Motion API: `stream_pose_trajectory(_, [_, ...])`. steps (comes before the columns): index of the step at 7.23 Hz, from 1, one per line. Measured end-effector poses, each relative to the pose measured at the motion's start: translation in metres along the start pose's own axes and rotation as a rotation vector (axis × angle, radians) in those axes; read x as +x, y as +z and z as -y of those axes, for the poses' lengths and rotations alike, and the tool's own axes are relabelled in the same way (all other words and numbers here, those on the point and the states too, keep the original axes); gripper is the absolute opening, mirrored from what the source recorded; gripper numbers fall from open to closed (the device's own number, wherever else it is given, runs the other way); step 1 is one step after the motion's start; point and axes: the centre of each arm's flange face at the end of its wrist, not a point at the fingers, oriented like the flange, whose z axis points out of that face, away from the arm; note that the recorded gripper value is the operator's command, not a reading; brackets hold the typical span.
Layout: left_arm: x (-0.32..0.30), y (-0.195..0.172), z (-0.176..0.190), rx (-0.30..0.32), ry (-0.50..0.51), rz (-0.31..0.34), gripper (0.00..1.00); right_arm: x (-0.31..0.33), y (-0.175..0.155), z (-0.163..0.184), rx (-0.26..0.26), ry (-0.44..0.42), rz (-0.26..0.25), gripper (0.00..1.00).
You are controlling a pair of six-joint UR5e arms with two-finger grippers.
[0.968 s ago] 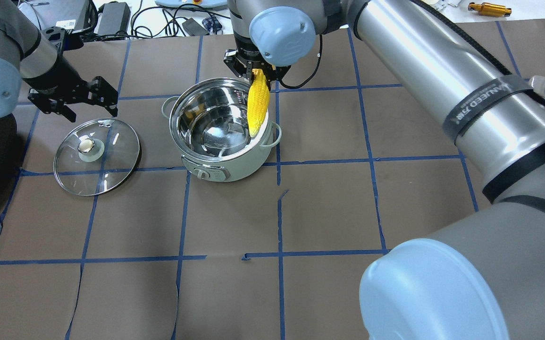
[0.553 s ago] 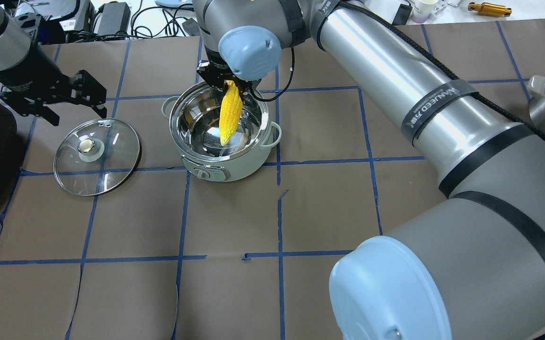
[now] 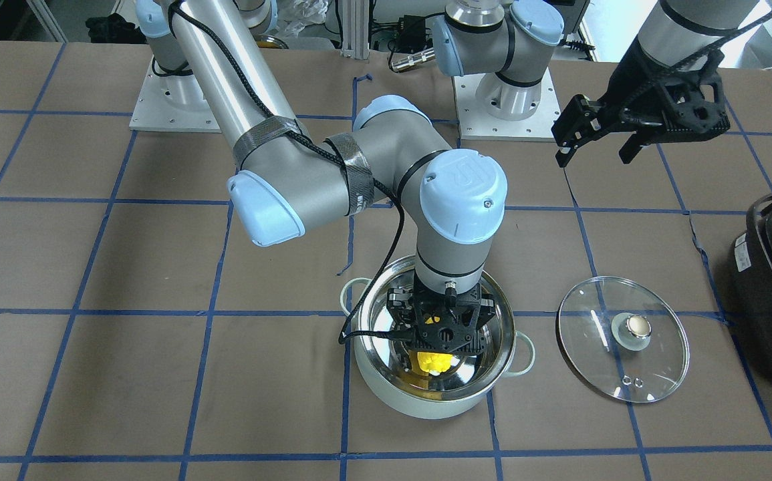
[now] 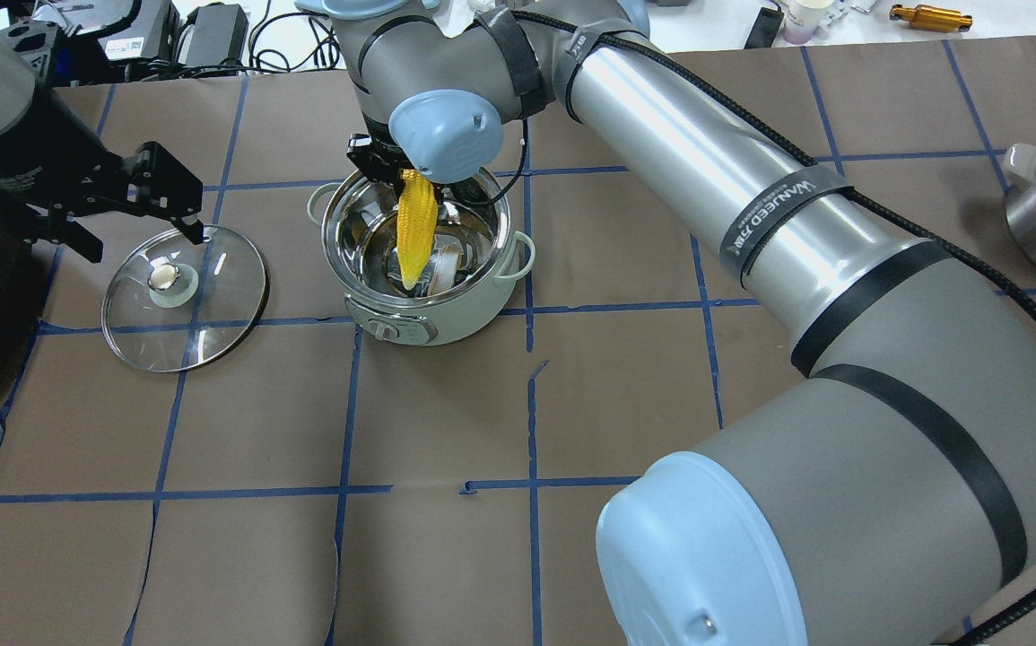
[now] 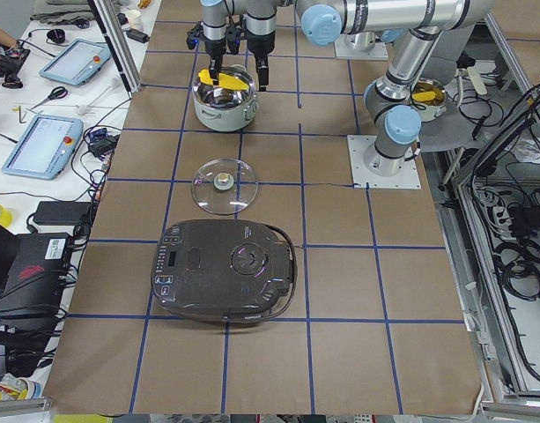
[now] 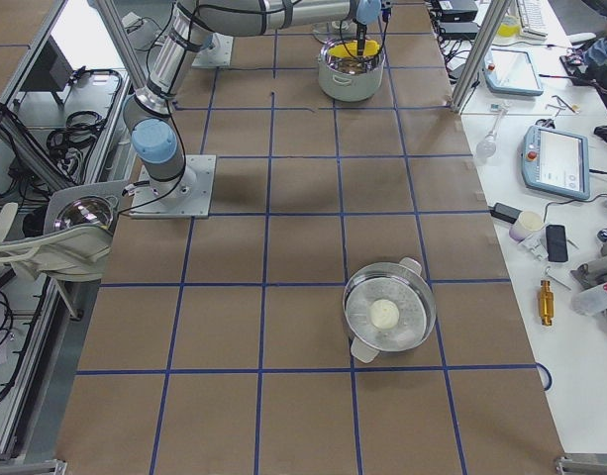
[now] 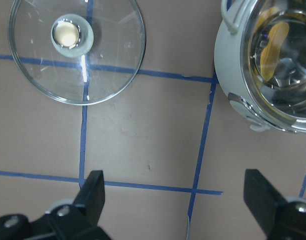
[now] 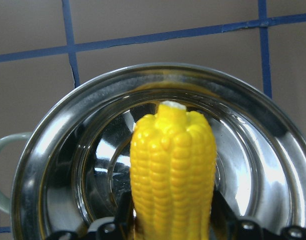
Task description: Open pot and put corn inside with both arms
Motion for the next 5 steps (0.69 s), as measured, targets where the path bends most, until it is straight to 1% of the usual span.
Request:
stream_pose_trajectory(2, [0.015,-0.003,0.002,0.005,0.024,0.004,1.0,0.003,-0.01,-0.004,0.001,-0.013,0.001,1.0])
stream_pose_trajectory(3, [0.017,-0.008,0.004,0.006,0.031,0.02,1.0,0.008,-0.022,-0.007,0.003,-0.013,0.001,1.0])
stream_pose_trajectory(4, [0.019,-0.012,0.007,0.003,0.038,0.044,1.0,0.021,-0.042,-0.007,0.004,-0.02,-0.001,1.0])
stream_pose_trajectory(5, [0.026,-0.015,0.011,0.004,0.045,0.054,1.0,0.048,-0.066,-0.003,0.0,-0.025,-0.01,1.0])
